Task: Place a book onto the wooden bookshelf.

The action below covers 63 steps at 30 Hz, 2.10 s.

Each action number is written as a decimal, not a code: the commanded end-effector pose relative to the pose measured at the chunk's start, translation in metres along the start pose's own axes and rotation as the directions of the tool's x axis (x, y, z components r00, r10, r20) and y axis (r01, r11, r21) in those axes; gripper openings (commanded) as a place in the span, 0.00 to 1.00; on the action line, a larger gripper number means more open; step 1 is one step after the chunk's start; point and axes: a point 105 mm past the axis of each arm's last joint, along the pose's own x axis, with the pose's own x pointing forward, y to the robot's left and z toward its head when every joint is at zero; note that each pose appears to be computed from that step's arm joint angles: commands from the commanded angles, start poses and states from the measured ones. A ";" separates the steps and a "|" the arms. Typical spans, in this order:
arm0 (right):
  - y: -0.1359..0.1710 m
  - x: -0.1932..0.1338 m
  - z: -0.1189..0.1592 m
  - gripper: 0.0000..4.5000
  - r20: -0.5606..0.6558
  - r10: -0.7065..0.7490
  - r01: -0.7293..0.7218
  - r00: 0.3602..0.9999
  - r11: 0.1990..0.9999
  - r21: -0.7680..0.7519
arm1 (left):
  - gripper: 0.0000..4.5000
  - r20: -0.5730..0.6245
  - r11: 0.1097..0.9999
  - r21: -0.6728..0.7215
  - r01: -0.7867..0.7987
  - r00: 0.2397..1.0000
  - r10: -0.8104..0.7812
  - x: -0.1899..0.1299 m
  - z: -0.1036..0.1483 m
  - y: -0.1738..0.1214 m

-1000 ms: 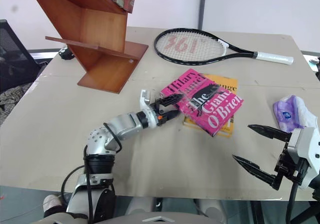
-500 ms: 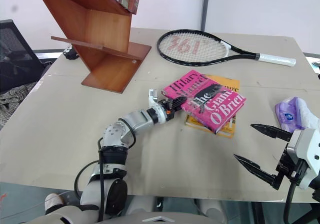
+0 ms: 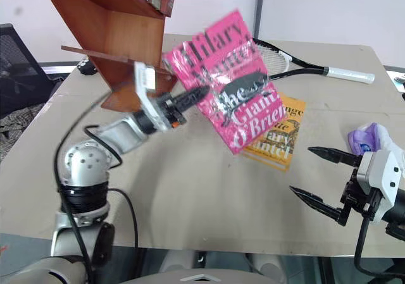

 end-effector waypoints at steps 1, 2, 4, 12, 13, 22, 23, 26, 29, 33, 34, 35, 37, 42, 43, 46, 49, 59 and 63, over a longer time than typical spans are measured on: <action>-0.014 0.004 0.023 1.00 0.122 -0.020 0.024 0.992 0.999 -0.035 | 0.04 0.064 0.841 0.541 0.003 0.997 -0.044 -0.008 0.056 -0.012; -0.018 0.005 0.032 1.00 0.188 -0.033 0.037 0.982 0.999 -0.018 | 0.04 0.084 0.735 0.678 -0.018 0.995 -0.054 -0.012 0.071 -0.013; -0.024 0.007 0.047 1.00 0.282 -0.052 0.052 0.958 0.999 0.007 | 0.04 0.113 0.612 0.789 -0.047 0.991 -0.070 -0.018 0.092 -0.015; -0.038 0.014 0.072 1.00 0.399 -0.056 0.058 0.915 0.998 0.007 | 0.04 -0.014 0.001 1.000 0.014 0.999 0.040 -0.045 0.139 0.001; -0.038 0.016 0.071 1.00 0.395 -0.051 0.054 0.917 0.999 0.004 | 0.04 -0.054 -0.019 0.998 0.055 0.995 0.080 -0.050 0.140 0.007; -0.041 0.026 0.073 1.00 0.411 -0.016 0.020 0.911 1.000 -0.005 | 0.04 -0.142 -0.115 0.974 0.195 0.921 0.363 -0.081 0.175 0.035; -0.041 0.026 0.073 1.00 0.413 -0.017 0.021 0.910 1.000 -0.006 | 0.04 -0.140 -0.122 0.972 0.203 0.908 0.394 -0.086 0.179 0.038; -0.043 0.026 0.072 1.00 0.418 -0.022 0.027 0.908 1.000 -0.007 | 0.04 -0.166 -0.134 0.954 0.268 0.844 0.510 -0.103 0.185 0.053; -0.044 0.026 0.071 1.00 0.419 -0.026 0.033 0.908 0.999 -0.010 | 0.04 -0.204 -0.102 0.945 0.310 0.804 0.558 -0.107 0.186 0.057; -0.045 0.026 0.070 1.00 0.425 -0.028 0.039 0.905 0.999 -0.017 | 0.04 -0.267 -0.060 0.923 0.379 0.746 0.610 -0.110 0.178 0.069; -0.046 0.025 0.070 1.00 0.426 -0.029 0.041 0.904 0.999 -0.020 | 0.04 -0.289 -0.047 0.914 0.403 0.728 0.622 -0.111 0.174 0.074; -0.046 0.025 0.071 1.00 0.427 -0.029 0.043 0.904 0.999 -0.024 | 0.04 -0.303 -0.041 0.906 0.422 0.712 0.634 -0.112 0.171 0.079; -0.046 0.024 0.072 1.00 0.433 -0.032 0.049 0.901 0.998 -0.029 | 0.04 -0.300 -0.036 0.908 0.418 0.707 0.640 -0.109 0.168 0.089; -0.045 0.020 0.076 1.00 0.438 -0.069 0.107 0.896 0.992 -0.062 | 0.04 -0.392 0.041 0.878 0.477 0.668 0.632 -0.107 0.140 0.120; -0.044 0.019 0.076 1.00 0.437 -0.072 0.112 0.897 0.992 -0.065 | 0.04 -0.398 0.054 0.878 0.475 0.663 0.633 -0.107 0.139 0.124; -0.041 0.017 0.077 1.00 0.436 -0.085 0.127 0.896 0.990 -0.068 | 0.04 -0.442 0.093 0.854 0.512 0.620 0.648 -0.112 0.130 0.132; -0.039 0.016 0.077 1.00 0.434 -0.096 0.138 0.896 0.988 -0.066 | 0.04 -0.470 0.125 0.846 0.518 0.613 0.635 -0.111 0.125 0.135; -0.037 0.014 0.074 1.00 0.430 -0.091 0.127 0.898 0.990 -0.054 | 0.64 -0.427 0.144 0.885 0.442 0.649 0.630 -0.121 0.144 0.128; -0.039 0.016 0.076 1.00 0.434 -0.082 0.118 0.897 0.991 -0.056 | 0.99 -0.468 0.247 0.883 0.398 0.739 0.484 -0.120 0.148 0.099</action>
